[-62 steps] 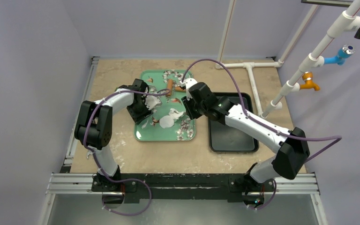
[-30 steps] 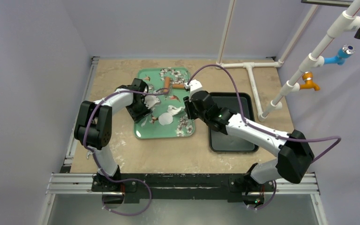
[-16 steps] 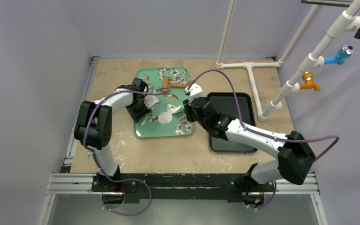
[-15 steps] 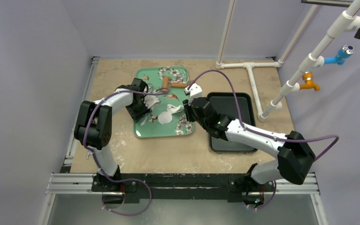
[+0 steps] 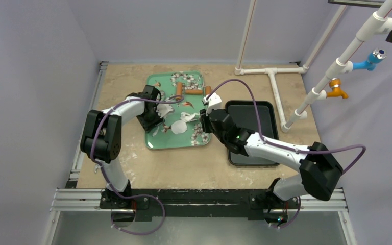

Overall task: Roll out the dumpling wrappers from the dough
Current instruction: Remove the dumpling wrapper from the work surface.

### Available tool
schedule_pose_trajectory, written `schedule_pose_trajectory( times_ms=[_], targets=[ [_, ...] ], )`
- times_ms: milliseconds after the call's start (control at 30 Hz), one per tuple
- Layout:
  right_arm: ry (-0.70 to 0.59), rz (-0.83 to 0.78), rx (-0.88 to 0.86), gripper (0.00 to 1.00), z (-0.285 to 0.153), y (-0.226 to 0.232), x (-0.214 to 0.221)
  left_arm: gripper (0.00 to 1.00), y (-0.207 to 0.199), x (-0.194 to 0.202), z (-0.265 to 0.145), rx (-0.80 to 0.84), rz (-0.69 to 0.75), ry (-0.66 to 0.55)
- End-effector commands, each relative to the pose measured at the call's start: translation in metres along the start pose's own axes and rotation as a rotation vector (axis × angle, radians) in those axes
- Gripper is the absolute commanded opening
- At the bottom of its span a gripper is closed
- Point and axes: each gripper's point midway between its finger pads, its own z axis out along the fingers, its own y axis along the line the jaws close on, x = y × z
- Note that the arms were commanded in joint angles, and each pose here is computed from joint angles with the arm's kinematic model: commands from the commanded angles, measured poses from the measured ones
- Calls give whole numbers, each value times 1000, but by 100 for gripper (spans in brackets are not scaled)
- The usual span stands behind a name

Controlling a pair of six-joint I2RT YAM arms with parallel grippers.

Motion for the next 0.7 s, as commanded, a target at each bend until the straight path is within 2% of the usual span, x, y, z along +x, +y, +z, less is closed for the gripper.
schedule_pose_trajectory(
  times_ms=[0, 233, 667],
  targets=[
    [-73, 39, 86, 0, 10, -11, -18, 50, -15, 8, -4, 46, 30, 20],
    [-91, 47, 147, 0, 18, -18, -26, 50, -17, 9, -4, 48, 35, 22],
    [-126, 51, 158, 0, 31, -14, -41, 50, -19, 11, -5, 46, 49, 29]
  ],
)
